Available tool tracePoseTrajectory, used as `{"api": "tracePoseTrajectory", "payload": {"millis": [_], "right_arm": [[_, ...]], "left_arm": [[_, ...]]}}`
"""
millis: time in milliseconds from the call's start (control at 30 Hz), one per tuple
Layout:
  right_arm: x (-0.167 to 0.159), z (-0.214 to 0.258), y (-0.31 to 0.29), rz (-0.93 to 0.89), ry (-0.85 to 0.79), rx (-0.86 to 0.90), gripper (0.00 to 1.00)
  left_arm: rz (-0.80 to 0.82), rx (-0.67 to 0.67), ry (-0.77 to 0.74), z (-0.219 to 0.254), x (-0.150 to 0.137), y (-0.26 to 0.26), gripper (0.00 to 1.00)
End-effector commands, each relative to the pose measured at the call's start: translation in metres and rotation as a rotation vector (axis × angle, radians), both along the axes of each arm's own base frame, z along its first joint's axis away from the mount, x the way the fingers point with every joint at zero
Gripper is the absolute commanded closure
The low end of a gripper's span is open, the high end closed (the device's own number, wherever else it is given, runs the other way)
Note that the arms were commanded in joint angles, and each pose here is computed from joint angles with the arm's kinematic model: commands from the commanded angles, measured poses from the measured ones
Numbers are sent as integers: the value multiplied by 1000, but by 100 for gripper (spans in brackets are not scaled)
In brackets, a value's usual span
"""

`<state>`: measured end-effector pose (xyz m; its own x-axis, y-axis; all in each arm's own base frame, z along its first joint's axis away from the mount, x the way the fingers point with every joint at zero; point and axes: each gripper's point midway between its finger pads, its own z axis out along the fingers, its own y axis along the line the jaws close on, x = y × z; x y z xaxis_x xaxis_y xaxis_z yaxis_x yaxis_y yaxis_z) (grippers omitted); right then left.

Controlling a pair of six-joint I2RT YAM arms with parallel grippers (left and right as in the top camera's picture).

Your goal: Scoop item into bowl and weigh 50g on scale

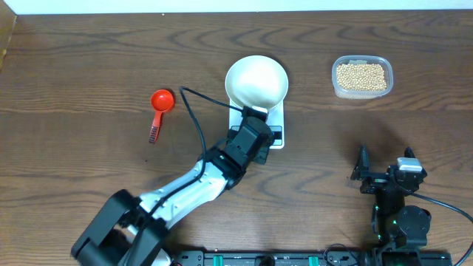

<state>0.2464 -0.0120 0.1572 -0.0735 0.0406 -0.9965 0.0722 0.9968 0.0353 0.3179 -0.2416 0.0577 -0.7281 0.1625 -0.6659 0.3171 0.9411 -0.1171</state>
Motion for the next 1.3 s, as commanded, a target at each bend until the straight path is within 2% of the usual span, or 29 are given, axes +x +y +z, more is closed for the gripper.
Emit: {"api": "tracePoseTrajectory", "payload": {"millis": [0, 567, 1267], "right_arm": [[0, -2, 1, 0, 3, -5, 1], [0, -2, 1, 0, 3, -5, 1], [0, -1, 1, 0, 3, -5, 1]], "left_arm": [[25, 11, 21, -16, 4, 1, 93], [27, 9, 13, -41, 14, -7, 93], [37, 42, -28, -44, 22, -4, 93]]}}
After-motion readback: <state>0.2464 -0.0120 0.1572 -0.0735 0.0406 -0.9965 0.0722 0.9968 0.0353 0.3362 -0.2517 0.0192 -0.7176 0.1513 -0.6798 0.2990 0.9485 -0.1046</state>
